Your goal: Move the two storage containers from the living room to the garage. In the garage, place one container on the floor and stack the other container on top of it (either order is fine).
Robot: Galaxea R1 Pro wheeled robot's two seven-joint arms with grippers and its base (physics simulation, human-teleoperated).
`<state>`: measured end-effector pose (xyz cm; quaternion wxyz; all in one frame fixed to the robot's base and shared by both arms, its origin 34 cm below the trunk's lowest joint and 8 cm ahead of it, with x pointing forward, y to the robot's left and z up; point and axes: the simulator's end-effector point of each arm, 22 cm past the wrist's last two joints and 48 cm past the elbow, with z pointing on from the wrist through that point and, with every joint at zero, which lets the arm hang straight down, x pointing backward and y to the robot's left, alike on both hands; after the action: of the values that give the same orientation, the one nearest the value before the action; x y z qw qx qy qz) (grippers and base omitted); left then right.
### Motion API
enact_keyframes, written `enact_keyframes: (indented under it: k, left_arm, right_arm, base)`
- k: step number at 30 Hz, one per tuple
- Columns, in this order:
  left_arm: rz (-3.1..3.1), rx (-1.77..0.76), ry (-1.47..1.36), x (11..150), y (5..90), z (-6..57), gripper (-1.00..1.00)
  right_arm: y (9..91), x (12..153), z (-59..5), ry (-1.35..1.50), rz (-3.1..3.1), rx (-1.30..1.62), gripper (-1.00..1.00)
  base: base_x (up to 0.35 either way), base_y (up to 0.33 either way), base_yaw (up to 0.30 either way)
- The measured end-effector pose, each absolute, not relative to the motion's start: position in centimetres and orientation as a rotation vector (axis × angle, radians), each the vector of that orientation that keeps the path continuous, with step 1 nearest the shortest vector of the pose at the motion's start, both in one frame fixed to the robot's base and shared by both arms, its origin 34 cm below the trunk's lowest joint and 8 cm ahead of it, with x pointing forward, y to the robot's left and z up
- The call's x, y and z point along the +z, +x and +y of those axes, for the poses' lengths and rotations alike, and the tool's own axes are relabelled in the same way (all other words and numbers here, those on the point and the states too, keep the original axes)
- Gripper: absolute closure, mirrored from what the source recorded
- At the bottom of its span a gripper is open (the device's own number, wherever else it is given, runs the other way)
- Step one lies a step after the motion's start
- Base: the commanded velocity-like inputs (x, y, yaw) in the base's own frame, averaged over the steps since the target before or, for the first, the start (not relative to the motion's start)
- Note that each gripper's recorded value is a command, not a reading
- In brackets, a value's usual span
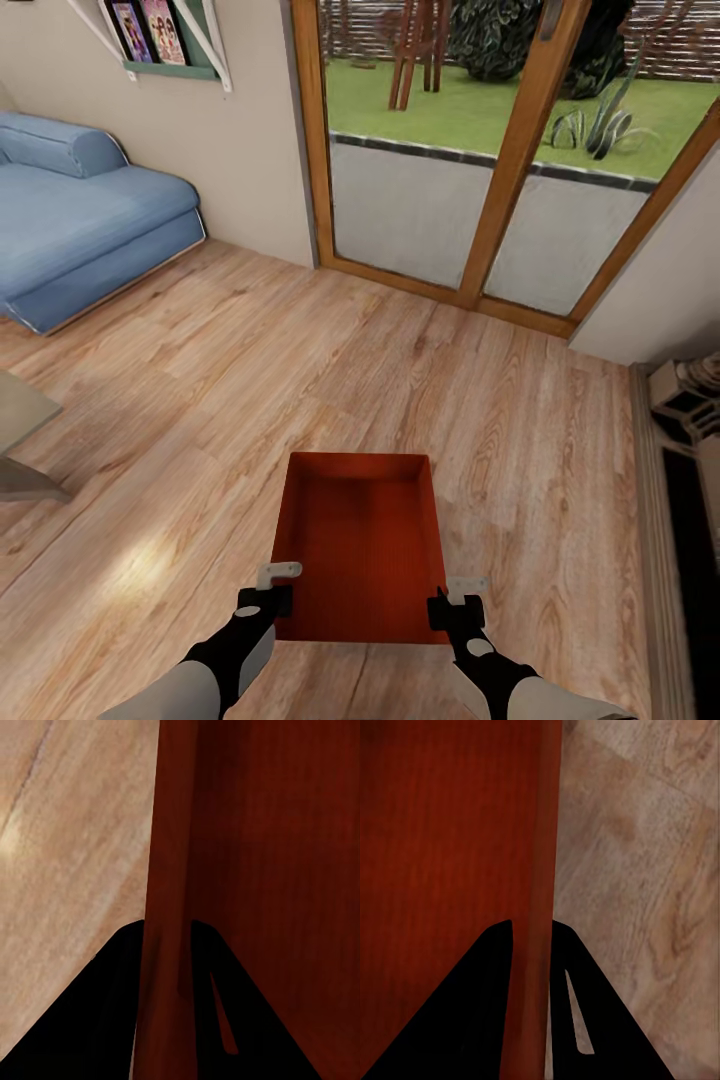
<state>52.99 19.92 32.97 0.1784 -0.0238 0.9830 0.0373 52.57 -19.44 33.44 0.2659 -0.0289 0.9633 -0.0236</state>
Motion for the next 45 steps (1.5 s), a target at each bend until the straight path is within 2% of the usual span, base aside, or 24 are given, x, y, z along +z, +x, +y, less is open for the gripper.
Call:
enact_keyframes:
  k: [45]
  left_arm:
    - [2.791, 0.106, -0.069, 41.1, 53.3, 19.9, 1.0]
  right_arm:
    - [53.1, 41.6, -19.4, -0.082, 2.611, -0.064, 1.0]
  base:
    - [0.0, 0.0, 0.0]
